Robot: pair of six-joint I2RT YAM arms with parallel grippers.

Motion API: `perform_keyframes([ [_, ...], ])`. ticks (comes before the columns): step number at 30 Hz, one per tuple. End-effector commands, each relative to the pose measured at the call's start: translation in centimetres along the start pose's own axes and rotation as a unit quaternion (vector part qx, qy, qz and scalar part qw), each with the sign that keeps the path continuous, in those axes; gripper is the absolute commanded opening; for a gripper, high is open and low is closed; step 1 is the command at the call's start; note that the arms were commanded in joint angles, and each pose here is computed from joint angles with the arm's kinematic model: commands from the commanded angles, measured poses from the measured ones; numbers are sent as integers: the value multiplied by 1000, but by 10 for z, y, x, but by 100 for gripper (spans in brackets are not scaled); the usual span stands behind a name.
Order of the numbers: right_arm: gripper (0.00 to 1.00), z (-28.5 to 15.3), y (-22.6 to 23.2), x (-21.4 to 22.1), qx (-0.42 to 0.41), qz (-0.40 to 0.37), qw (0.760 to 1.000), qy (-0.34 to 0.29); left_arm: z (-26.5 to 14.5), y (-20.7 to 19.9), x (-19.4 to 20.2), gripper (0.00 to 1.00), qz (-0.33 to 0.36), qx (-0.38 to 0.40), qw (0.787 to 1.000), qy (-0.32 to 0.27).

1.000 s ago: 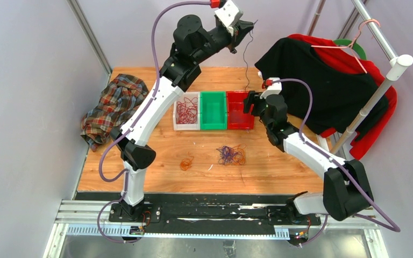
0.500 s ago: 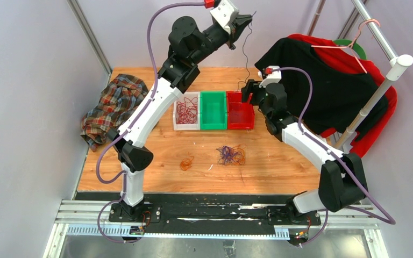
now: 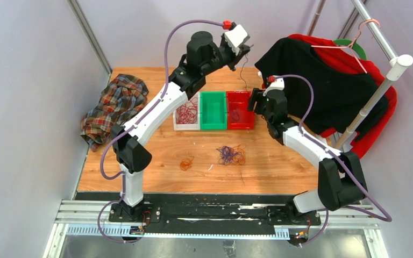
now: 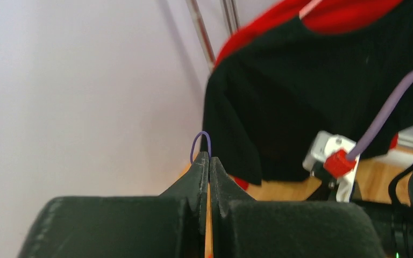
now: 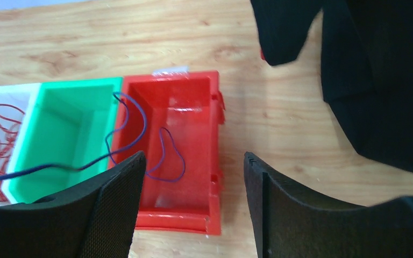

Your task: Untangle the cables

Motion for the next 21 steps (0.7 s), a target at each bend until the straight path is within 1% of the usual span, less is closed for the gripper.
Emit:
perform_keyframes([
  [1, 67, -13, -21, 2, 52, 24, 998, -7, -14, -6, 1, 1, -10, 11, 999, 35],
  [4, 69, -22, -43, 11, 127, 46, 991, -18, -16, -13, 12, 0, -31, 15, 997, 72],
  [5, 69, -24, -48, 12, 138, 55, 989, -19, -16, -17, 17, 0, -36, 17, 995, 91],
  [8, 69, -28, -56, 20, 153, 64, 986, -9, -18, -28, 36, 1, -41, 27, 988, 145],
  [12, 69, -30, -58, 29, 146, 68, 987, 15, -20, -37, 64, 0, -13, 21, 980, 198],
  [16, 69, -35, -63, 43, 155, 79, 985, 24, -18, -46, 84, 0, -4, 31, 974, 225],
  [21, 69, -37, -63, 43, 152, 87, 984, 21, -4, -52, 98, 0, -5, 41, 974, 223],
])
Point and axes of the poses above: each gripper's point midway between its finger pads, its own z axis out along the fingers, its own y axis along the line the jaws close on, x = y × z, the point moved 7 cm from there along -z, back along the fingers, and after that the axes turned 8 degrees about z, right-handed, at the moved point
